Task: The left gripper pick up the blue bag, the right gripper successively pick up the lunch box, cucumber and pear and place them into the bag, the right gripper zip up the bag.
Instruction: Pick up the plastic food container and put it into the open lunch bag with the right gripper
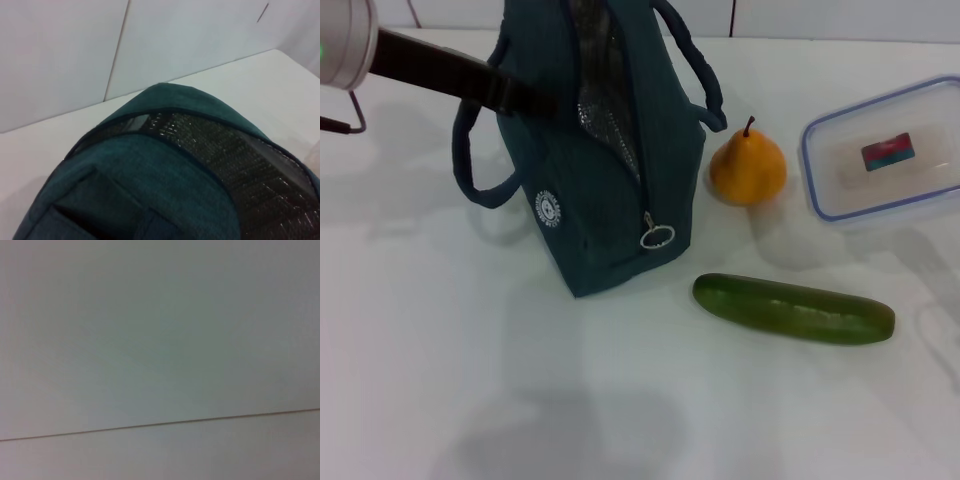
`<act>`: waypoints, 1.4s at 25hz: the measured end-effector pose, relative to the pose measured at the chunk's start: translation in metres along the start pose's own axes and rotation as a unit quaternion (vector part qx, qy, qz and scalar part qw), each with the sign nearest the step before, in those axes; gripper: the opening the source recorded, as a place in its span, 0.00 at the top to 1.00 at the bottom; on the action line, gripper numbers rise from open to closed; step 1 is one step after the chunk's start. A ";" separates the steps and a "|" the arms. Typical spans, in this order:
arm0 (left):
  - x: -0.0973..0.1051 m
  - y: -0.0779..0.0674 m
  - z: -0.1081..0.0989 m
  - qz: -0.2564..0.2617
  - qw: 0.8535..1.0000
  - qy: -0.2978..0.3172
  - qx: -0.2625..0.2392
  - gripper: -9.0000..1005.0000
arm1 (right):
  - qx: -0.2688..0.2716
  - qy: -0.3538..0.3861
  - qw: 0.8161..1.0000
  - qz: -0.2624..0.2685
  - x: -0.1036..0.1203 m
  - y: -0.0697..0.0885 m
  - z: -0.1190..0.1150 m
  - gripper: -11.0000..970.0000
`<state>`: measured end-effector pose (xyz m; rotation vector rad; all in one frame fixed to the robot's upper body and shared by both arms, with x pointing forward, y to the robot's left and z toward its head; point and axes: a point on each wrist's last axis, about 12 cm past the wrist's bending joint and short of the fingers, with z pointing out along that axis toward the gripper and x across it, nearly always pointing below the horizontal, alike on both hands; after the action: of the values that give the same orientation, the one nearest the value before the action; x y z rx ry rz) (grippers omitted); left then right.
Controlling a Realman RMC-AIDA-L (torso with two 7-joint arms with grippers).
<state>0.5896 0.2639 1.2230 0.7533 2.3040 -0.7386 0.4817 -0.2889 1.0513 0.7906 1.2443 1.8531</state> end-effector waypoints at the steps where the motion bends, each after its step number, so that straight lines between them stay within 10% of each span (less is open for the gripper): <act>1: -0.001 0.000 0.000 0.001 1.000 0.000 0.000 0.95 | 0.000 -0.001 1.000 0.000 0.000 0.000 0.000 0.89; 35: -0.014 -0.033 -0.003 0.049 0.994 0.090 0.048 0.95 | -0.062 0.034 0.997 0.026 0.010 0.012 0.015 0.89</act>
<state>0.5766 0.2385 1.2447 1.0063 2.3839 -0.7698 0.4860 -0.2763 1.0682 0.7038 1.1469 1.9931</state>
